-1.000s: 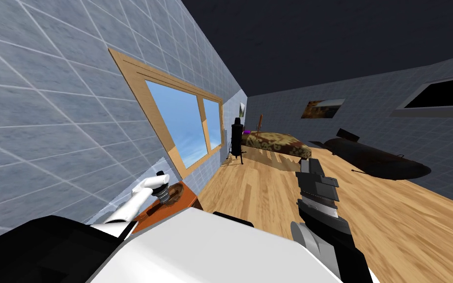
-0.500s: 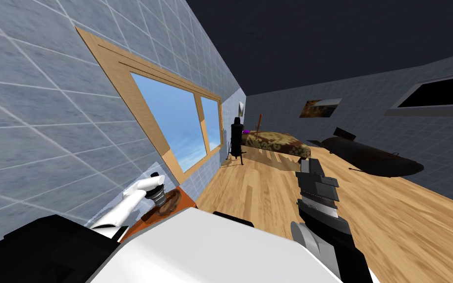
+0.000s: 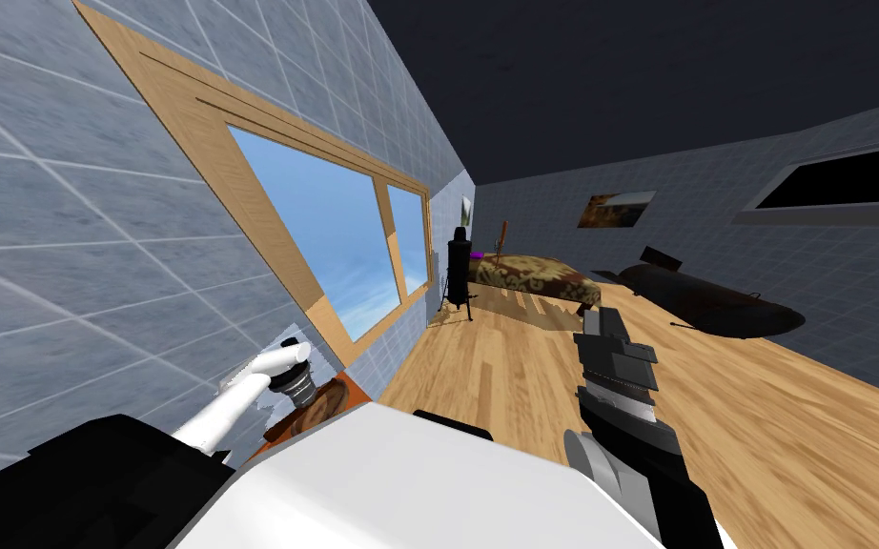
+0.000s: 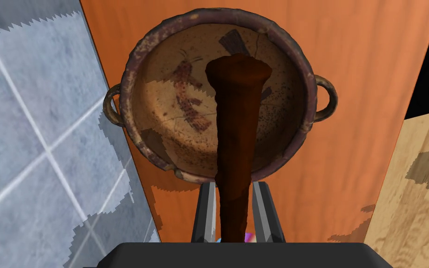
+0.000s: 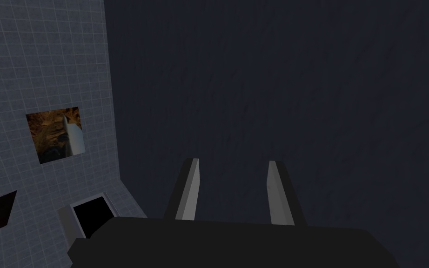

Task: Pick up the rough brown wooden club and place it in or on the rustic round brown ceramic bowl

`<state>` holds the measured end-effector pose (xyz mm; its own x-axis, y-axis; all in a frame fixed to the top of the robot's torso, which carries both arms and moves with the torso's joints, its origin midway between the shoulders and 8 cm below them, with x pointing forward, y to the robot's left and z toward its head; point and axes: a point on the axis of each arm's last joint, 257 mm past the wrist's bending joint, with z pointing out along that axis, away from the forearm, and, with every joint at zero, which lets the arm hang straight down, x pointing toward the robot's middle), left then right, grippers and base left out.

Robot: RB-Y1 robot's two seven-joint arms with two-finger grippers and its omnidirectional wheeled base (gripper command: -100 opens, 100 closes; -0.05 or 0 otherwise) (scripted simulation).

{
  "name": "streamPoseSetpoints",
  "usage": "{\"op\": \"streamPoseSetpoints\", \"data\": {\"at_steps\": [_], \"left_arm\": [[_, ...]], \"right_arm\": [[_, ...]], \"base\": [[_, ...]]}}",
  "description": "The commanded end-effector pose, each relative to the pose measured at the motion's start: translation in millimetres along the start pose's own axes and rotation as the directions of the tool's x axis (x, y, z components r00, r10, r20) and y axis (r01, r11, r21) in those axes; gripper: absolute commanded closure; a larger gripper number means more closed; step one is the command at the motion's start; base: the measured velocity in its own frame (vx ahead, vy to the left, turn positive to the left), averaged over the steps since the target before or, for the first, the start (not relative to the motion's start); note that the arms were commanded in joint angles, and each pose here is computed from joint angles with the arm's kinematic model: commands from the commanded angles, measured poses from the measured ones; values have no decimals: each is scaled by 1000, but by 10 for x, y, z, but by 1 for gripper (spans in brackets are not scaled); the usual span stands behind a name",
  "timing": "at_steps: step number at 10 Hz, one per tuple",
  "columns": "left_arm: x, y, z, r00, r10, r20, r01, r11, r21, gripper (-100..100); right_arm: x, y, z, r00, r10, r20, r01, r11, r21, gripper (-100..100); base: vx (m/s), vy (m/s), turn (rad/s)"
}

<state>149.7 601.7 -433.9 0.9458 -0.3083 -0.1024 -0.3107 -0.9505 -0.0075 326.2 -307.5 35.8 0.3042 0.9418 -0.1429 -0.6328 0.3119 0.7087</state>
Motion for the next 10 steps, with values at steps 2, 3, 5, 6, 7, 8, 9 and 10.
{"op": "streamPoseSetpoints", "data": {"at_steps": [2,3,5,6,7,8,9,10], "left_arm": [[-1,-2,-5,1000,-3,-1,3,1000,0,-100],[0,-4,-6,1000,-2,-1,2,1000,0,-100],[0,-4,-6,1000,-2,-1,2,1000,0,-100],[0,-4,-6,1000,-2,-1,2,1000,0,-100],[0,-4,-6,1000,-2,-1,2,1000,0,0],[18,-43,-123,1000,-4,-3,4,1000,1,-100],[27,-61,-182,1000,-4,-4,4,1000,2,-100],[36,-79,-242,1000,-4,-5,4,1000,2,-100]], "right_arm": [[0,0,0,1000,0,0,0,1000,0,0],[0,0,0,1000,0,0,0,1000,0,0],[0,0,0,1000,0,0,0,1000,0,0],[0,0,0,1000,0,0,0,1000,0,0],[0,0,0,1000,0,0,0,1000,0,0],[0,0,0,1000,0,0,0,1000,0,0],[1,0,0,1000,0,0,0,1000,0,0],[1,0,0,1000,0,0,0,1000,0,0]], "base": [[14,26,-8],[0,0,0],[0,0,0],[0,0,0],[0,0,0],[-15,-7,-1],[-26,-15,-4],[-27,-17,2]]}}
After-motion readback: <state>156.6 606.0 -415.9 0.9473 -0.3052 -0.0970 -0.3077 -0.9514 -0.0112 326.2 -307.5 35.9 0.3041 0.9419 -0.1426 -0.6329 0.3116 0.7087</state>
